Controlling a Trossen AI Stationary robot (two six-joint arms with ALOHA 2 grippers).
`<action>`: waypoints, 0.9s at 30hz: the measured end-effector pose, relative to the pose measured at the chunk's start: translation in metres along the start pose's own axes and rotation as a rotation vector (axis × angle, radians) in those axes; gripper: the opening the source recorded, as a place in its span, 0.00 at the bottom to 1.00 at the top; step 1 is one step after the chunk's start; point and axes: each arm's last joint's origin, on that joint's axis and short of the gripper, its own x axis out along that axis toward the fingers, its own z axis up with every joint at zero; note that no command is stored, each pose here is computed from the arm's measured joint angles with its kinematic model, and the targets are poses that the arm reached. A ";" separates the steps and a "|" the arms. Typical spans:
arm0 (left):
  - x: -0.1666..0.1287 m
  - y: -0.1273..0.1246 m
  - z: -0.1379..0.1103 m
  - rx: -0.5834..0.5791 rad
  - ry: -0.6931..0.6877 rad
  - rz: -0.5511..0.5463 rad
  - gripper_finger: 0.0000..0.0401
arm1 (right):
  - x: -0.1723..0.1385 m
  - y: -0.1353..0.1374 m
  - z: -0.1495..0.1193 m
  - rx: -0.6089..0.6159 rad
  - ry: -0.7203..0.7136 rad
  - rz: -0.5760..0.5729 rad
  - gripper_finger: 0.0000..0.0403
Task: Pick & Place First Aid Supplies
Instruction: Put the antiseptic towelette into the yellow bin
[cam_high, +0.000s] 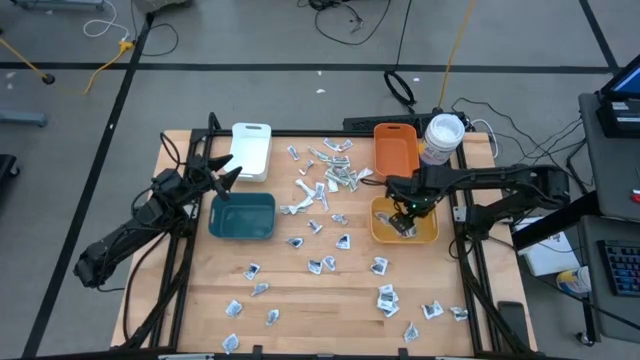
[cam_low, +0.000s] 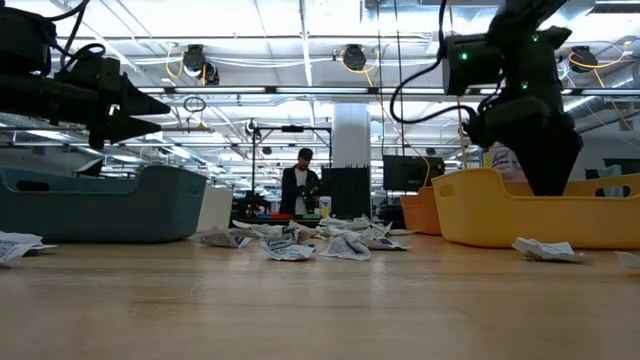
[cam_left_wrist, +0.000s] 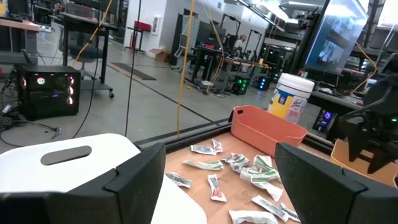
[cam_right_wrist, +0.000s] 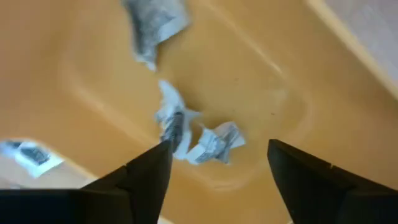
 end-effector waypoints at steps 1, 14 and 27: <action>0.000 0.000 0.000 0.000 0.000 0.000 0.76 | -0.002 0.003 -0.001 -0.031 -0.005 0.004 0.68; 0.000 0.000 0.000 0.000 0.000 0.000 0.76 | -0.015 0.039 -0.025 -0.385 -0.026 0.023 0.69; 0.000 0.000 0.000 0.000 0.000 0.000 0.76 | -0.006 0.079 -0.103 -0.670 0.020 0.005 0.69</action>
